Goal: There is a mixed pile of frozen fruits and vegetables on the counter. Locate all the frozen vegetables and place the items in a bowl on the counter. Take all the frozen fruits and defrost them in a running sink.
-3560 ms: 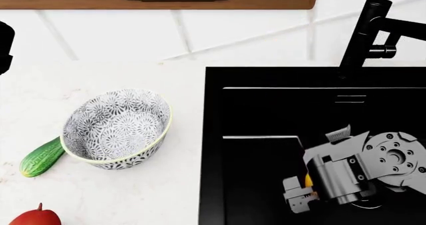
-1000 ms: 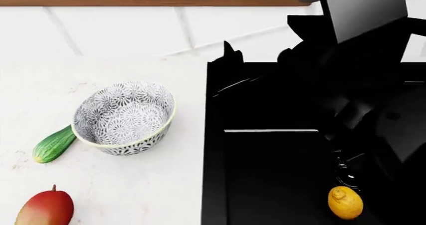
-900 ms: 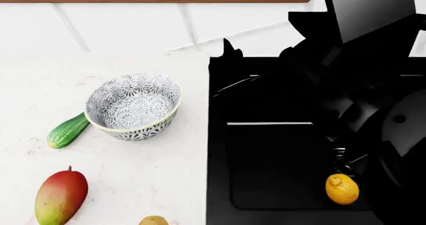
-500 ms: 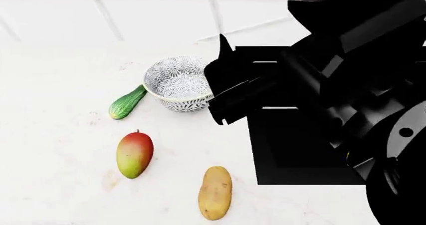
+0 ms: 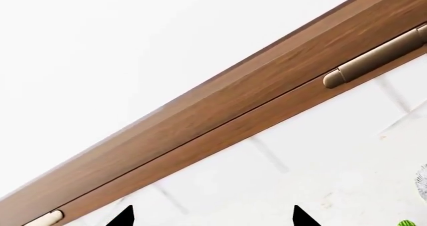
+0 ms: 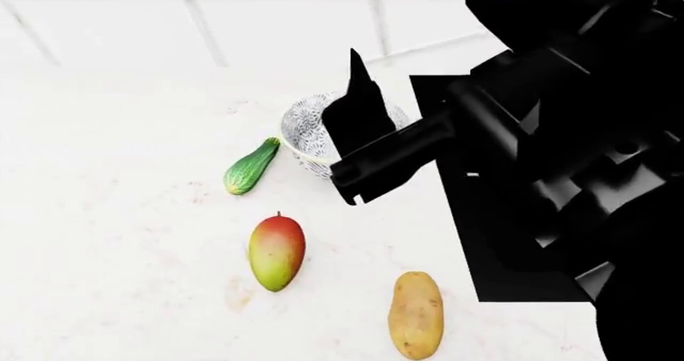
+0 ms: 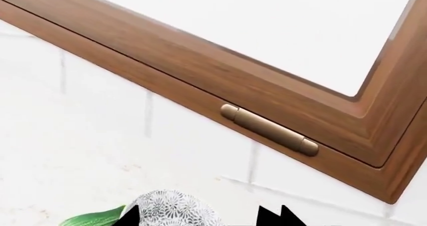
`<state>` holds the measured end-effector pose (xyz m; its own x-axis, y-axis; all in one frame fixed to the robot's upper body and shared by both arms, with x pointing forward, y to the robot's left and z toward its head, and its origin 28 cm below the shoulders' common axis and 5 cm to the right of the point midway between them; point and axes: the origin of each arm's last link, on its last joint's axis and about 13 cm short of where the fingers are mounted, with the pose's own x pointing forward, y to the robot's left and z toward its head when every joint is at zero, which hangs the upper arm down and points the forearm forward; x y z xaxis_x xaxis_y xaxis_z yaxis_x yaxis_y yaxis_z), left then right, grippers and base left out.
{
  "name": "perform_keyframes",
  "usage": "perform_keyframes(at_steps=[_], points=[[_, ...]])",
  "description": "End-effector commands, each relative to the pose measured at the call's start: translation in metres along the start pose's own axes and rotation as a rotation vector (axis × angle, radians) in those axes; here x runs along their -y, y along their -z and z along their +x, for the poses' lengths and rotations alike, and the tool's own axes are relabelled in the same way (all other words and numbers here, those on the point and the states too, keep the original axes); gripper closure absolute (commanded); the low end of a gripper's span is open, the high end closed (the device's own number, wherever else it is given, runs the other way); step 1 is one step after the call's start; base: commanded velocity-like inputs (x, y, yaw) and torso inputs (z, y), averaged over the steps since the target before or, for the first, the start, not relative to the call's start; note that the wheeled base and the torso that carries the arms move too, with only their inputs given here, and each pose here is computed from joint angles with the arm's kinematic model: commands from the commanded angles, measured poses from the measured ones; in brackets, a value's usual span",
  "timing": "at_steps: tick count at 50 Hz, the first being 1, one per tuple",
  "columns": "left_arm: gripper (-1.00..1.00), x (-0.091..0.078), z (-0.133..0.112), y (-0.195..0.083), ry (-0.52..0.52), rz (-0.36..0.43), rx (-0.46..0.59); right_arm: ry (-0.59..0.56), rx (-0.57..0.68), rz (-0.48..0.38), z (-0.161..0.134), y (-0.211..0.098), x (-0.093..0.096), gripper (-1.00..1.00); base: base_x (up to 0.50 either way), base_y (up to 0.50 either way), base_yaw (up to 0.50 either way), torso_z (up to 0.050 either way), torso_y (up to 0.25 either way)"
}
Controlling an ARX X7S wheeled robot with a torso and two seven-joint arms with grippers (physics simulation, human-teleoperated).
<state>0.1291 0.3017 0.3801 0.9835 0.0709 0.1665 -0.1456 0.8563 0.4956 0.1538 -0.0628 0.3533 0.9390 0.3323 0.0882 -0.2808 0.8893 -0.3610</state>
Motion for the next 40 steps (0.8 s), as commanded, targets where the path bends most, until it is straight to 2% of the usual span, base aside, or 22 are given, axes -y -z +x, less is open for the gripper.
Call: perform_keyframes(at_steps=[1,8,13,20,23,27,30,34,40], points=[[-1.0,0.002,0.001,0.0,0.008,-0.012,0.005,0.008,0.004,0.012,-0.016,-0.01,-0.001,-1.0,0.0,0.0,0.0,0.0,0.0],[-1.0,0.003,0.002,-0.001,0.013,-0.012,0.011,0.006,-0.006,0.001,-0.03,-0.017,-0.009,-1.0,0.0,0.0,0.0,0.0,0.0],[-1.0,0.003,0.002,-0.001,0.013,-0.015,0.011,0.062,-0.063,0.04,-0.032,-0.007,-0.011,-1.0,0.0,0.0,0.0,0.0,0.0],[-1.0,0.004,0.002,0.0,0.014,-0.019,0.011,0.089,-0.111,0.035,-0.038,0.003,-0.009,-1.0,0.0,0.0,0.0,0.0,0.0],[-1.0,0.004,0.003,0.0,0.015,-0.019,0.011,0.071,-0.069,0.047,-0.041,0.005,-0.009,-1.0,0.0,0.0,0.0,0.0,0.0],[-1.0,0.004,0.003,0.0,0.014,-0.019,0.012,0.079,-0.066,0.02,-0.041,0.007,-0.009,-1.0,0.0,0.0,0.0,0.0,0.0],[-1.0,0.005,0.003,0.0,0.016,-0.02,0.011,0.093,-0.065,0.01,-0.04,0.007,-0.008,-1.0,0.0,0.47,0.0,0.0,0.0],[-1.0,0.005,0.003,0.001,0.014,-0.02,0.009,0.112,-0.061,0.018,-0.041,0.007,-0.006,-1.0,0.0,0.5,0.0,0.0,0.0],[-1.0,0.005,0.003,0.0,0.018,-0.018,0.009,0.154,-0.051,0.04,-0.04,0.01,-0.004,-1.0,0.0,0.02,0.0,0.0,0.0]])
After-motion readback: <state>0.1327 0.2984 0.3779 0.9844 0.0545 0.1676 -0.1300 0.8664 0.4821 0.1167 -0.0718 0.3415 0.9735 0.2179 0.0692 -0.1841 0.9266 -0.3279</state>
